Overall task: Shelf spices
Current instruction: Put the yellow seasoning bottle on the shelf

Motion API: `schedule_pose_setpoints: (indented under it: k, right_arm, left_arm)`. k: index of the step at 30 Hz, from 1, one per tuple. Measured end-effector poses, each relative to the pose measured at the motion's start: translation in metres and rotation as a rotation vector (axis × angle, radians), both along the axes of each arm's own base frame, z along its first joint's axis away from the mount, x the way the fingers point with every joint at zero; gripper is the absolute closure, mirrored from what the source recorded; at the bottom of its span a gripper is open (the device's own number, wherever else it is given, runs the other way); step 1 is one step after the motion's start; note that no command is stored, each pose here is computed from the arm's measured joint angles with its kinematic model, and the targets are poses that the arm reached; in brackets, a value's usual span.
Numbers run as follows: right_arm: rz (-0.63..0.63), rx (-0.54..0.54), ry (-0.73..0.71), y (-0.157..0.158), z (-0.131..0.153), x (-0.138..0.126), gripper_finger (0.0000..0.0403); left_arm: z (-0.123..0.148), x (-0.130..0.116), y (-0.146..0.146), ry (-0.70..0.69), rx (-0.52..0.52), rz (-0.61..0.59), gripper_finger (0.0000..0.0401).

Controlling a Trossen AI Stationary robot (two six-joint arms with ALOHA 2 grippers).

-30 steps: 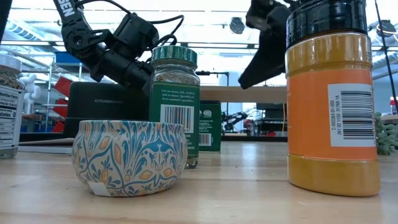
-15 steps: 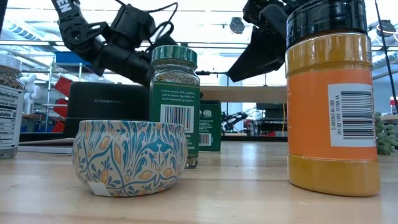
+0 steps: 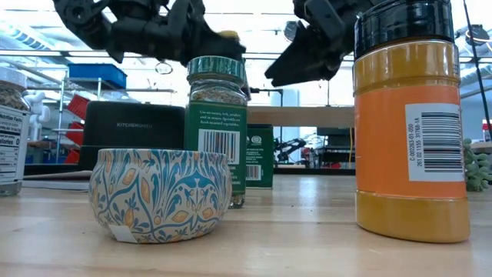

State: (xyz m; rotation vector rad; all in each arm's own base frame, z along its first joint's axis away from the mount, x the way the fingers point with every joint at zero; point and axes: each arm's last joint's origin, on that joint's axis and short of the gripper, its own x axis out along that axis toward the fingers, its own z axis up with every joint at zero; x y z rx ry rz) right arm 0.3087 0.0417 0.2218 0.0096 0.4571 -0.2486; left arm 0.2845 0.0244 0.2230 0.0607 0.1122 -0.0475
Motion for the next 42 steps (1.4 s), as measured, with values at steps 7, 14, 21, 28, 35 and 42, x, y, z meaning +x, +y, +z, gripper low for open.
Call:
schedule_pose_setpoints:
  k: [7,14,21,28,35,42]
  right_arm:
    - [0.037,-0.034,-0.091,0.0,0.009,0.004,0.0174]
    - [0.049,-0.017,-0.115,-0.006,0.012,0.007,0.0174]
    - [0.059,-0.026,-0.187,-0.006,0.019,0.009,0.0174]
    - [0.064,-0.034,-0.212,-0.005,0.021,0.009,0.0174]
    - [0.064,-0.033,-0.224,-0.005,0.022,0.01,0.0177]
    - [0.062,-0.045,-0.234,-0.005,0.024,0.01,0.0203]
  left_arm:
    - [0.024,0.01,-0.011,0.016,-0.015,-0.098,0.0193]
    - [0.049,0.02,-0.02,0.03,0.031,-0.132,0.0193]
    - [0.051,0.028,-0.02,0.054,0.041,-0.137,0.0193]
    - [0.052,0.037,-0.023,0.059,0.043,-0.146,0.0193]
    - [0.057,0.046,-0.026,0.047,0.049,-0.166,0.0194]
    - [0.057,0.048,-0.026,0.047,0.043,-0.169,0.0194]
